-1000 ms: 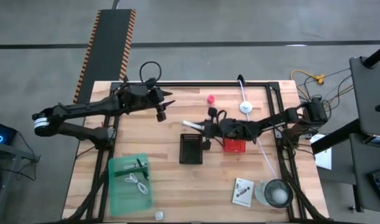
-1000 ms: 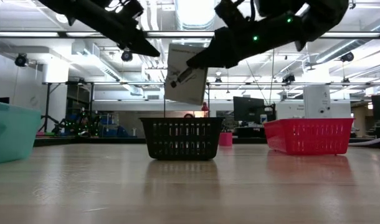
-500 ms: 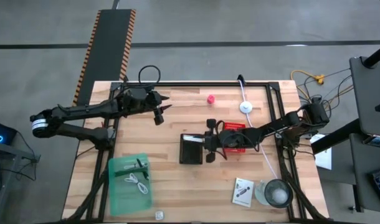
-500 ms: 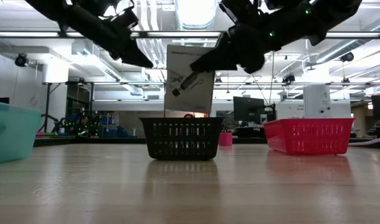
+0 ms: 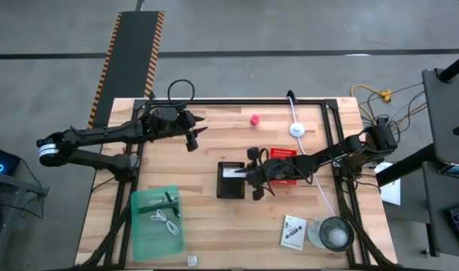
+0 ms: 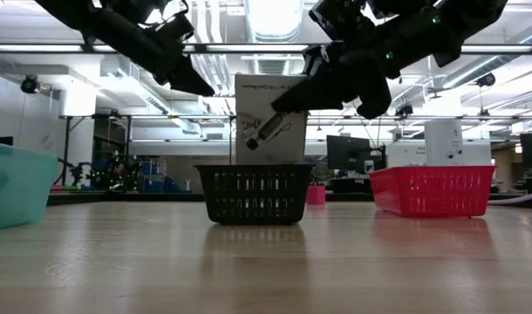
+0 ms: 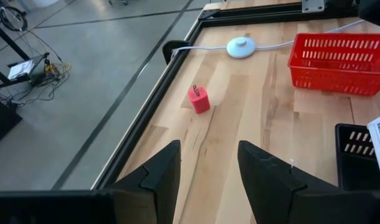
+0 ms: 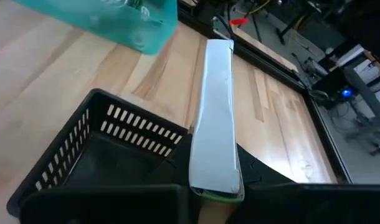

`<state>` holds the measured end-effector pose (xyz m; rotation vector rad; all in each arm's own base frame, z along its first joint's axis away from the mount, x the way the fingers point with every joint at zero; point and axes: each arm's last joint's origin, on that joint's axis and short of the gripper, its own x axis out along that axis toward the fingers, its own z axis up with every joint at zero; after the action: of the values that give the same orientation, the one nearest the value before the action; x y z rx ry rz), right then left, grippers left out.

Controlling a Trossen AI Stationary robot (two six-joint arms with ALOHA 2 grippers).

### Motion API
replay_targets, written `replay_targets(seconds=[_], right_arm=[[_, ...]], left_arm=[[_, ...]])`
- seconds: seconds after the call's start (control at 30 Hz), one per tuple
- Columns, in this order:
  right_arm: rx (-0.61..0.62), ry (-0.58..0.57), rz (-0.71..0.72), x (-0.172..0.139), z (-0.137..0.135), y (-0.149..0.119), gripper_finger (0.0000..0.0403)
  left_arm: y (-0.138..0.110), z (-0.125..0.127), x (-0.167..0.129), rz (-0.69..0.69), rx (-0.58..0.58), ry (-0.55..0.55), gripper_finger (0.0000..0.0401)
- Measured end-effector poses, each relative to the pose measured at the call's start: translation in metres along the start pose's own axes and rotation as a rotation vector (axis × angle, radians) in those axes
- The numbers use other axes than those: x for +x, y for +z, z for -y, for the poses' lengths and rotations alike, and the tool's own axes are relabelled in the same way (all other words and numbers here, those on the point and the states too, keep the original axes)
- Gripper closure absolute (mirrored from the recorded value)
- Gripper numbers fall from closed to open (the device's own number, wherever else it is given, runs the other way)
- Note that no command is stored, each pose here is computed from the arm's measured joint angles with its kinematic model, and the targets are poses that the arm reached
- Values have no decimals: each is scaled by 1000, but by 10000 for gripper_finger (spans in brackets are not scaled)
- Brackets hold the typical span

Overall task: Pick and place items into bin
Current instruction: Put the top white card reader box into the black bin

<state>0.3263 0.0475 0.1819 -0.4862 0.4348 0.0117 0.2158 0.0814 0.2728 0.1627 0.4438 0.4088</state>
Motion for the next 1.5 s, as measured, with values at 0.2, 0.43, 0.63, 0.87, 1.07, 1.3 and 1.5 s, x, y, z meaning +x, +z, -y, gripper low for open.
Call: replay_targets(seconds=[0.2,0.43,0.63,0.87,1.07,1.3,1.5], right_arm=[[-108,48,2,5,-6,-4,377],[-144,-9,-13,14,-6,-11,377],[-176,-45,-37,16,-5,-13,377],[-177,-58,-42,16,-5,-13,331],[-181,-91,-57,16,-4,-14,276],[-179,-94,-51,16,-3,-13,246],[-164,-104,-31,15,-2,-10,244]], left_arm=[[0,0,1,-1,0,0,257],[-2,1,1,-6,1,-1,257],[-4,1,1,-11,2,-2,257],[-4,1,1,-11,2,-3,257],[-4,1,1,-11,2,-3,257],[-4,1,1,-11,2,-3,257],[-4,1,1,-12,2,-3,257]])
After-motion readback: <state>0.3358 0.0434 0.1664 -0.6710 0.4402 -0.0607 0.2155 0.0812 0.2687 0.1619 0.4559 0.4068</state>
